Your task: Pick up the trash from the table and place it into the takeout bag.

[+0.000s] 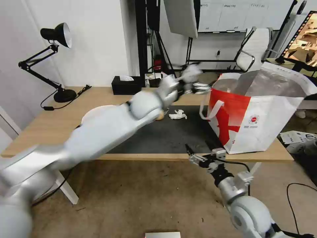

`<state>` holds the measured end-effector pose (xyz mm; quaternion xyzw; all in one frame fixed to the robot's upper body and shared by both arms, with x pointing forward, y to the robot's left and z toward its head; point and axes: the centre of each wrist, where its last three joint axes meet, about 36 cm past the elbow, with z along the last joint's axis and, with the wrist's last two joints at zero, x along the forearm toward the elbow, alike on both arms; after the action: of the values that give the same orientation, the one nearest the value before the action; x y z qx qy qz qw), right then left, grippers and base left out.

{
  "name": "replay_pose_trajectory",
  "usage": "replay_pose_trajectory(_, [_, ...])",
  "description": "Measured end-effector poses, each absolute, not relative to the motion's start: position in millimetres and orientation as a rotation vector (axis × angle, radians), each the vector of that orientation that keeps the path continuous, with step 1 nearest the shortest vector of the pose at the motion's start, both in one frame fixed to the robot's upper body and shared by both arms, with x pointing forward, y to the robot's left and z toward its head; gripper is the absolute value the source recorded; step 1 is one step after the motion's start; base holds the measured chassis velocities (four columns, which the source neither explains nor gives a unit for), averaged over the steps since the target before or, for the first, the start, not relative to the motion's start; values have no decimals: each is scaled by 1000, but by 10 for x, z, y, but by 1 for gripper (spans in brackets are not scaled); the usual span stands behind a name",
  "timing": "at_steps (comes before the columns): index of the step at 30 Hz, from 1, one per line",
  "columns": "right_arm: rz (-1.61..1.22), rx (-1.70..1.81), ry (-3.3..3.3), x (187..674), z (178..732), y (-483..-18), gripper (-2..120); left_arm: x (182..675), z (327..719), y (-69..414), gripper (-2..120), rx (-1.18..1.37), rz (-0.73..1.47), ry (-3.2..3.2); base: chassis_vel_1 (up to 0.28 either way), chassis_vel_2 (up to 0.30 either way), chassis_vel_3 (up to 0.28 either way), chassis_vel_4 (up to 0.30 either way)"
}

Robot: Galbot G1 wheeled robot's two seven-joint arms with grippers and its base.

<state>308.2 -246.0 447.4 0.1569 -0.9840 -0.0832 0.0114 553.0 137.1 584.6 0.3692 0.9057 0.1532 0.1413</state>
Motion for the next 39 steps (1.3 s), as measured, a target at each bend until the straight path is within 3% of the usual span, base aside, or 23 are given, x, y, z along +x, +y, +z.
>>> replay_pose_trajectory(7, [-220, 491, -3105, 2938, 4626, -2498, 100, 5156, 5698, 1928, 100, 935, 417, 2672, 0, 0, 0, 0])
replay_pose_trajectory(9, [-96, 478, -3145, 2822, 4700, -2550, 100, 4645, 5424, 2286, 100, 787, 365, 2744, 0, 0, 0, 0])
replay_pose_trajectory(16, [89, 371, -3180, 2633, 4748, -2662, 100, 3696, 4770, 2701, 100, 543, 376, 2860, 0, 0, 0, 0])
replay_pose_trajectory(23, [163, 288, -3196, 2494, 4588, -2747, 100, 3116, 4293, 2864, 100, 322, 428, 2983, 0, 0, 0, 0])
replay_pose_trajectory(39, [153, 198, -3099, 2318, 4018, -2742, 100, 2818, 3700, 2881, 100, 233, 490, 3113, 0, 0, 0, 0])
